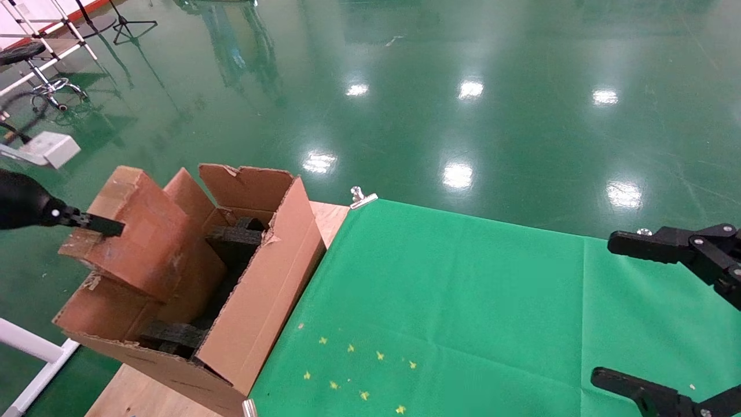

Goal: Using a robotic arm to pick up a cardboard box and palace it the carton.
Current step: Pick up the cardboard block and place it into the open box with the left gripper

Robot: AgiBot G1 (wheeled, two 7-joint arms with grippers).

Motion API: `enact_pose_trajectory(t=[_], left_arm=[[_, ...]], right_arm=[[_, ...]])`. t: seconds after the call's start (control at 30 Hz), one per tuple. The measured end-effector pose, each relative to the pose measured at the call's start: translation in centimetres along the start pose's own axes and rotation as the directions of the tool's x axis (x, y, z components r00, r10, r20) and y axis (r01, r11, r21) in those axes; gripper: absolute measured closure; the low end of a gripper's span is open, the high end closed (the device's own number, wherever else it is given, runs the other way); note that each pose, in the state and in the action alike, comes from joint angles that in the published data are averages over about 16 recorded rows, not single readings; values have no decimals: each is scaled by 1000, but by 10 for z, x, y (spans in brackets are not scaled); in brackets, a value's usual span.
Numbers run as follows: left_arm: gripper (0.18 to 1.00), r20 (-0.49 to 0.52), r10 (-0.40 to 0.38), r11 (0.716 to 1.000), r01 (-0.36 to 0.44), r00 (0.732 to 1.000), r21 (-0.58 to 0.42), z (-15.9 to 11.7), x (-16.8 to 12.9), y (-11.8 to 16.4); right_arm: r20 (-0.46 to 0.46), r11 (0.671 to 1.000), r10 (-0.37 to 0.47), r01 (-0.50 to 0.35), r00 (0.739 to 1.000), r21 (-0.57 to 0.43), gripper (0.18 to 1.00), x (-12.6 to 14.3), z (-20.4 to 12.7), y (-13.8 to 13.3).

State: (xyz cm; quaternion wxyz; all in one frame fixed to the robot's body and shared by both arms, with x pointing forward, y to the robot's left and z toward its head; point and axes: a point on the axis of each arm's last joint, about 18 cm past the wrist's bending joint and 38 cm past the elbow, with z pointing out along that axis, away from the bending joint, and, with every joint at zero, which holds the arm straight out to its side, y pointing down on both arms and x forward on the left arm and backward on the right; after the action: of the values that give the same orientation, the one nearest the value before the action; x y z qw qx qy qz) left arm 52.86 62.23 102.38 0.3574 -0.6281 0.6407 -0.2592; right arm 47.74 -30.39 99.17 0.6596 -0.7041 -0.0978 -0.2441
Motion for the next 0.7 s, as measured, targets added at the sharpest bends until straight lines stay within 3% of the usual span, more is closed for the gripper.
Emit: enact_pose_trajectory(t=[0.43, 0.7], left_arm=[[907, 119, 14, 1000, -14, 993, -4, 52, -7, 9], [913, 128, 34, 999, -32, 991, -23, 66, -2, 12]], right_arm=[[0, 1000, 0, 0, 1000, 0, 178, 0, 0, 0], [0, 1000, 0, 0, 1000, 0, 178, 0, 0, 0]])
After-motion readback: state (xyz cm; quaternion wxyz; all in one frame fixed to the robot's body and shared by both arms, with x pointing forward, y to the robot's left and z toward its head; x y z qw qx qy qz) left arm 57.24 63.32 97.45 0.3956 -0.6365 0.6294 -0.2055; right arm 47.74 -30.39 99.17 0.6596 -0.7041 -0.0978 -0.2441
